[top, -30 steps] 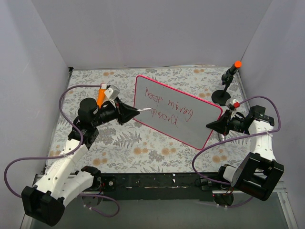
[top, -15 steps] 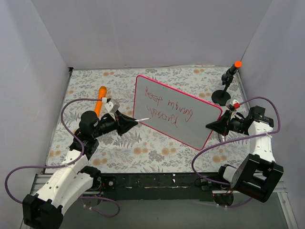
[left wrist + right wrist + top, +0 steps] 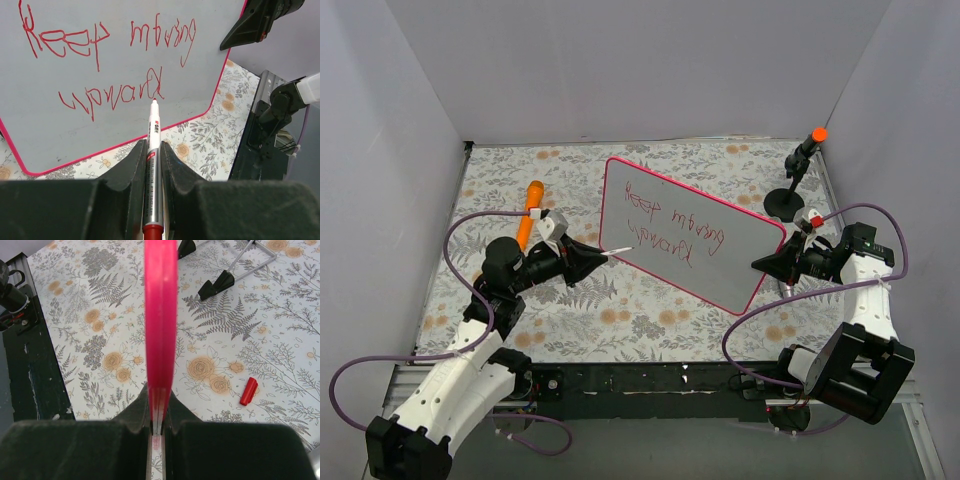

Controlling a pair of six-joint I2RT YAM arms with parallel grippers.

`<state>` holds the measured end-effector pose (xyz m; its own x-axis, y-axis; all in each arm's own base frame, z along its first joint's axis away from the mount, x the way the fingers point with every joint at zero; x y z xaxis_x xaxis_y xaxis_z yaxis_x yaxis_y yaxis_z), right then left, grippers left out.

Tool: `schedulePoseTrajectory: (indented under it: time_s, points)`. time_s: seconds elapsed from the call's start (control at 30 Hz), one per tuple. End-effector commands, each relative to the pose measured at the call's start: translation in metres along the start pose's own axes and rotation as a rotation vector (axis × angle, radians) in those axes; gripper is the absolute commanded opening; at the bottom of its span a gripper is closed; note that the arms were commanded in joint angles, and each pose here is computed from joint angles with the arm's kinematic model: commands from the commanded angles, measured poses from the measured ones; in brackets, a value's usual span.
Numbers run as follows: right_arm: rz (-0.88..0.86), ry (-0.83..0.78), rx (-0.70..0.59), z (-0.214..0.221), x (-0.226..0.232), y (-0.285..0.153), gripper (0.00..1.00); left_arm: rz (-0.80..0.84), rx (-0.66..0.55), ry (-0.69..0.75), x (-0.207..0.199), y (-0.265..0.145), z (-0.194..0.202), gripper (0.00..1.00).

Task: Write a sentence on the whiteboard
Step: Write a sentence on the whiteboard, then put down the whiteboard on the whiteboard stand.

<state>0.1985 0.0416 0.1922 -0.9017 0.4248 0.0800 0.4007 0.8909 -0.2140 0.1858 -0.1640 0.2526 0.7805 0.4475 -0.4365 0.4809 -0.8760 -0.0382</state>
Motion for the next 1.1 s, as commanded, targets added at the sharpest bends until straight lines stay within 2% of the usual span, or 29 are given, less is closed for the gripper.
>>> schedulePoseTrajectory:
  time_s: [0.0,0.83,1.07]
  points:
    - [0.015,-0.097,0.085,0.014,-0.0045,-0.0026,0.01,-0.025,-0.009,0.02,0.0042,-0.0017,0.0007,0.0]
    - [0.015,-0.099,0.08,0.0109,-0.0025,-0.003,0.01,-0.026,0.003,-0.013,0.007,0.0006,0.0057,0.0]
    - [0.014,-0.099,0.081,0.0107,-0.002,-0.0031,0.01,0.042,-0.005,-0.105,0.0044,0.0005,0.0055,0.0]
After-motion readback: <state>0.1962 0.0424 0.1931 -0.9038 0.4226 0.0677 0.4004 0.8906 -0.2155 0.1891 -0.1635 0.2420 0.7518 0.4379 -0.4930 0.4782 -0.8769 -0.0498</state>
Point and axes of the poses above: each gripper's point midway between its finger pads, its own y axis out along the fingers, its own x axis along the line the jaws close on, z = x × y, the point moved 5 cm from there along -y, back along the fingers, and after that the axes turned 11 degrees about -y, right-handed, at the moved point
